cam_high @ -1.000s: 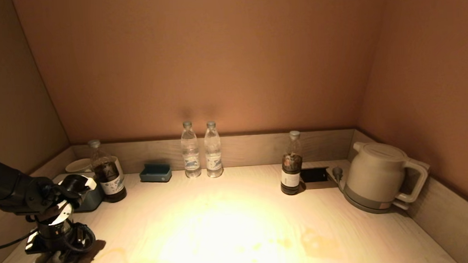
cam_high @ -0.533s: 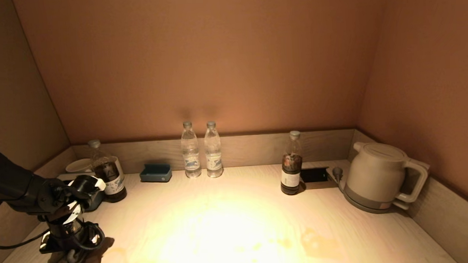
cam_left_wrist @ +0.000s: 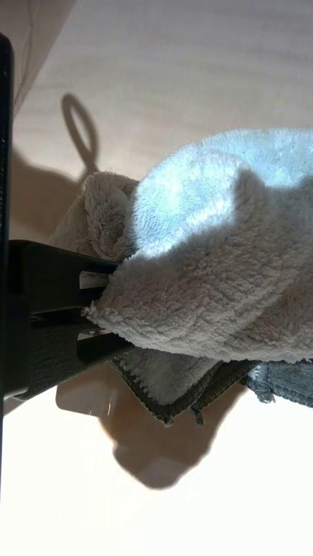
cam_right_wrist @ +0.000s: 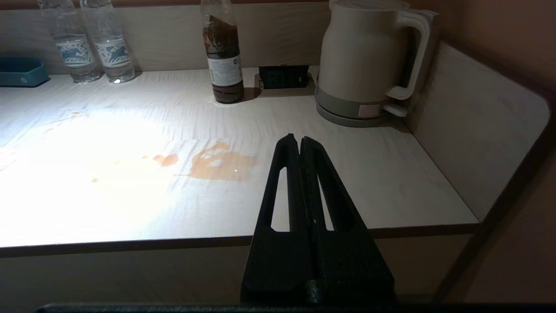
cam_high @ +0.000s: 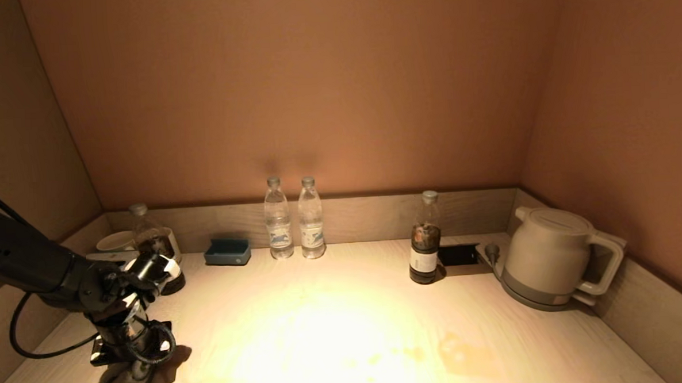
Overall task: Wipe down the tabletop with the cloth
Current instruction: Sweep the stains on the table
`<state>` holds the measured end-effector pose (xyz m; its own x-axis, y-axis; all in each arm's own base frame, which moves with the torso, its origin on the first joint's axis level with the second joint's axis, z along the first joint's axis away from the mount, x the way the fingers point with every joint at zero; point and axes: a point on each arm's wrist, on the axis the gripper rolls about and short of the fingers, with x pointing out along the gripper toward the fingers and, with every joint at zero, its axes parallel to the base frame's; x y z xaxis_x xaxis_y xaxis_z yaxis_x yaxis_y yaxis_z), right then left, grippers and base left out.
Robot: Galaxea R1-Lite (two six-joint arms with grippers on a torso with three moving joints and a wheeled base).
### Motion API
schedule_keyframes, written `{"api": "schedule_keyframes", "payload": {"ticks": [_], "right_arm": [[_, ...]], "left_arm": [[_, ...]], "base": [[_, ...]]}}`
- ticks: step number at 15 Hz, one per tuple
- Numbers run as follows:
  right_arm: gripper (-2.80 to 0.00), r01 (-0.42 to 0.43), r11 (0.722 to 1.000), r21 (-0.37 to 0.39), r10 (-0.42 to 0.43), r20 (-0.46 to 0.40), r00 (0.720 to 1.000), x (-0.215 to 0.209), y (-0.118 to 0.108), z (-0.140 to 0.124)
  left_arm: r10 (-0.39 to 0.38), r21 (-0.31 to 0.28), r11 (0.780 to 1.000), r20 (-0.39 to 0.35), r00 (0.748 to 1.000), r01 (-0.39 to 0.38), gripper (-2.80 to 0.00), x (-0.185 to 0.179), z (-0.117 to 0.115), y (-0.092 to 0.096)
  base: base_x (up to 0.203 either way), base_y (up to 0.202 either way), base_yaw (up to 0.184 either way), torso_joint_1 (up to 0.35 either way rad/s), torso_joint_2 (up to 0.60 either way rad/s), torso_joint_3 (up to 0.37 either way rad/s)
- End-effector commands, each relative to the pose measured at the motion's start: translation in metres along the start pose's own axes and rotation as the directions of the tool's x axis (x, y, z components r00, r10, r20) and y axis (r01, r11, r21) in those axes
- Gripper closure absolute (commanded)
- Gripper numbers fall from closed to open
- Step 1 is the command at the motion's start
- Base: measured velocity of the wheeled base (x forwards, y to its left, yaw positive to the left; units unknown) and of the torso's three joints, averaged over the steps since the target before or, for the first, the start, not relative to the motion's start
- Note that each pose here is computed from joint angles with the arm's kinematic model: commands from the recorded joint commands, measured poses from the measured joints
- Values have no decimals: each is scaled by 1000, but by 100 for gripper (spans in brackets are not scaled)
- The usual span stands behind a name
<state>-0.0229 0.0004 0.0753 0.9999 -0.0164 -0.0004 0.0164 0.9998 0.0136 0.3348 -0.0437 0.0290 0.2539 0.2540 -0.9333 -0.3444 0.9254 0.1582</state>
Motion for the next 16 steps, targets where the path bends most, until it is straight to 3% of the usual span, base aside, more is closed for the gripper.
{"api": "schedule_keyframes", "payload": {"ticks": [1, 2, 4, 7, 16], "right_arm": [[0, 1, 1000, 0, -1, -1, 1000, 0, 0, 0], [0, 0, 1000, 0, 0, -1, 1000, 0, 0, 0], [0, 1, 1000, 0, -1, -1, 1000, 0, 0, 0], [0, 1, 1000, 0, -1, -1, 1000, 0, 0, 0], [0, 1, 1000, 0, -1, -1, 1000, 0, 0, 0]], "left_arm": [[-15, 18, 1000, 1, 1000, 15, 0, -2, -4, -9], [-17, 19, 1000, 1, 1000, 16, 0, -2, -4, -10], [-101, 45, 994, 4, 995, 100, 0, -18, -13, -27], [-190, 79, 978, -28, 981, 191, 0, -29, -22, -39], [-249, 184, 950, -37, 968, 251, 0, -49, -50, -72]], "base": [[0, 0, 0, 0, 0, 0], [0, 0, 0, 0, 0, 0], [0, 0, 0, 0, 0, 0], [0, 0, 0, 0, 0, 0], [0, 0, 0, 0, 0, 0]]}}
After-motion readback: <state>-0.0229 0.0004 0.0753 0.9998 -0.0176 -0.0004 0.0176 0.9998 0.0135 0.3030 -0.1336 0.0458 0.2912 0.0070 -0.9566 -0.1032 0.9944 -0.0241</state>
